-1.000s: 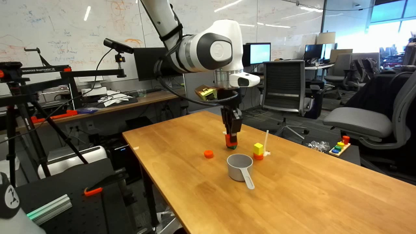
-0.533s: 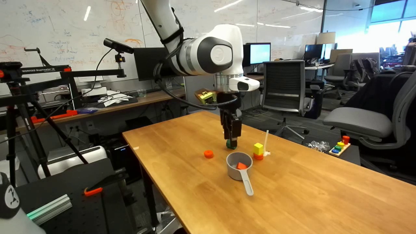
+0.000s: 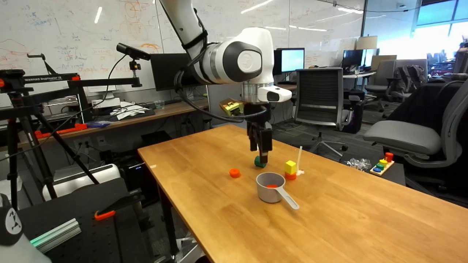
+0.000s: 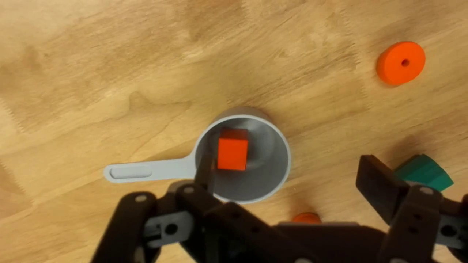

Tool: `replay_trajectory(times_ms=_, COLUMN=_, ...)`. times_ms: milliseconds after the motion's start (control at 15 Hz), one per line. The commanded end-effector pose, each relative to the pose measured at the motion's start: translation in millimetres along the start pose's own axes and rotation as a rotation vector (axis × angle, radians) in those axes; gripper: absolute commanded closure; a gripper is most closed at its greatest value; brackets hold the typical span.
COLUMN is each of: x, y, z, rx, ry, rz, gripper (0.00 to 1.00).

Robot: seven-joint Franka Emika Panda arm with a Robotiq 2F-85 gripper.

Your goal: Put the blocks in the cup

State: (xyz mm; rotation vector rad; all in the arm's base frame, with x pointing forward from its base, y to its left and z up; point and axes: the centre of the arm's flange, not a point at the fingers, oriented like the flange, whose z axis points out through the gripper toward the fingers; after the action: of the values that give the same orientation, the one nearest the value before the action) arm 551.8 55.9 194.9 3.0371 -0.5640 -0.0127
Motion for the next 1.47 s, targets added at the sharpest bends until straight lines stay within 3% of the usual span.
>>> replay_trajectory(times_ms=0, x=4.2, y=-37.5, z=-7.6, rx=0.033, ry=-0.008, rz=-0.064, gripper=0.00)
replay_trajectory(times_ms=267, x=9.4, y=-94.0, z=-36.9, rx=0.053, ry=-0.043, rz=-0.267, gripper=0.00)
replay_trajectory(times_ms=333, x=-9.3, y=-71.8, z=-20.0, rx=0.047, ry=-0.016, rz=-0.194, gripper=0.00)
replay_trajectory(times_ms=733, x=-8.7, y=-71.1, z=-16.0, rx=0.040, ry=-0.028, rz=-0.194, gripper=0.00)
replay_trajectory(times_ms=1067, x=23.1, y=-83.4, z=-8.6, rx=0.021, ry=-0.132, rz=-0.454, gripper=0.00)
replay_trajectory(times_ms=1400, x=56.1, y=-98.3, z=3.1, rx=-0.019, ry=-0.178, rz=-0.522, gripper=0.00)
